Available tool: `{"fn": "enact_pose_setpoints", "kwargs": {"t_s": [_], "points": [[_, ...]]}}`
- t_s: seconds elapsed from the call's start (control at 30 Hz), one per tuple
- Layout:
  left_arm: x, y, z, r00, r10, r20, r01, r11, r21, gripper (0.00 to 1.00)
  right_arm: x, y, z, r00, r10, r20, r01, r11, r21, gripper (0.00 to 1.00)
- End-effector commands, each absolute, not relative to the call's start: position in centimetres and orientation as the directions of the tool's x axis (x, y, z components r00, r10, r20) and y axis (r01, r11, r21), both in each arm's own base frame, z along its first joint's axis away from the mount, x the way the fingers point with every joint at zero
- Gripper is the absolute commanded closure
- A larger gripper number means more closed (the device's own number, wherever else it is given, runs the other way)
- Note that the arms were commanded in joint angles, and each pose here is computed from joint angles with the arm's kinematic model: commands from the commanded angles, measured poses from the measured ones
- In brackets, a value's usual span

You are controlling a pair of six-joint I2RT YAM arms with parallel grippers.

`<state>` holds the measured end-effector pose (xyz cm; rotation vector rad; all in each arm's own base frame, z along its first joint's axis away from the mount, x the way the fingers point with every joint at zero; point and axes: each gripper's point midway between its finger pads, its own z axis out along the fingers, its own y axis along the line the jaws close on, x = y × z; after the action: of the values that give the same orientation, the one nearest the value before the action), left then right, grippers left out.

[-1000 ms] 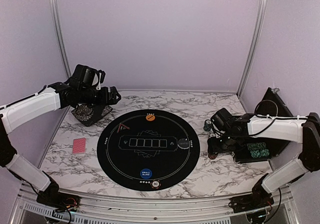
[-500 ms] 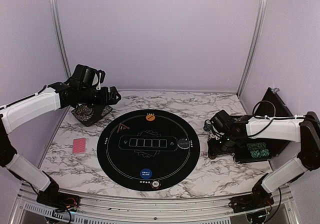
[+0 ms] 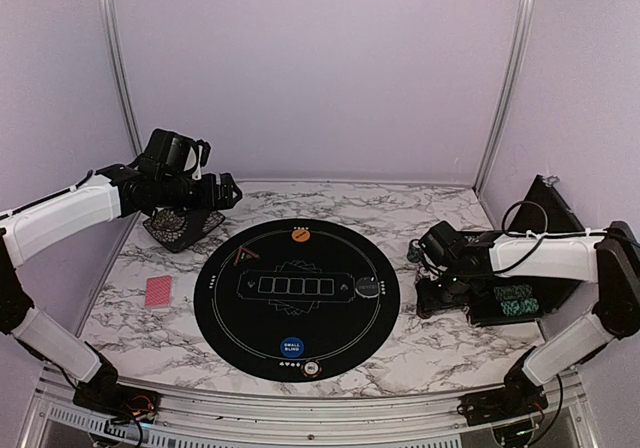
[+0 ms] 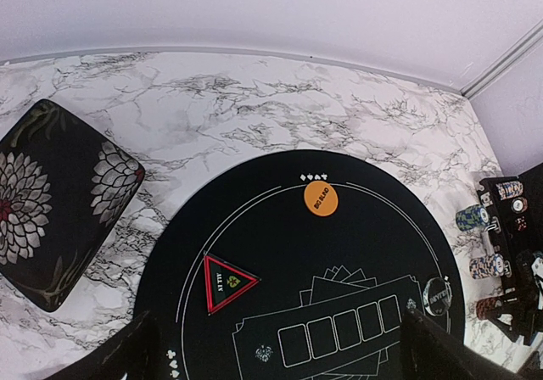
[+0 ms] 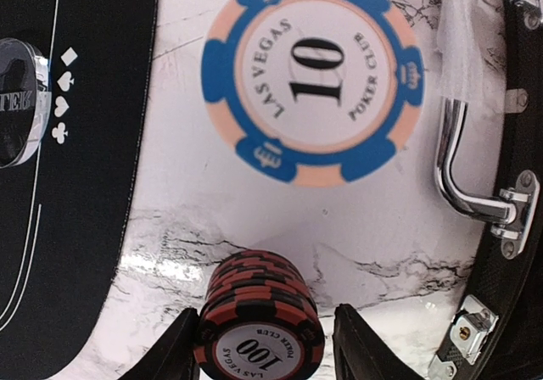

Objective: Distribute texas hold em gaming equipment
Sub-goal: Pick up the pile of poker chips from the pile of poker chips.

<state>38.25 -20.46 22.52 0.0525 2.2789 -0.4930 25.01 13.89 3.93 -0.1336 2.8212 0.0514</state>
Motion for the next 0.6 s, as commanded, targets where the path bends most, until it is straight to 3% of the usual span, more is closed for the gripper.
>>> {"fn": "enact_pose_setpoints", "kwargs": {"t_s": [0.0,0.57], "points": [[38.76,-20.40,23.26,-0.675,-0.123,-0.727,0.191,0.923,-0.335,0.01,25.62,13.75,3.97,-0.941,-0.078,-0.329,-0.089,0.996,0.019,0.50],[38.68,-20.37,23.17,-0.676,-0.124,-0.726,0.190,0.923,-0.335,0.01,25.79,14.05,4.44,-0.940,-0.079,-0.332,-0.093,0.995,0.028,0.62]]}}
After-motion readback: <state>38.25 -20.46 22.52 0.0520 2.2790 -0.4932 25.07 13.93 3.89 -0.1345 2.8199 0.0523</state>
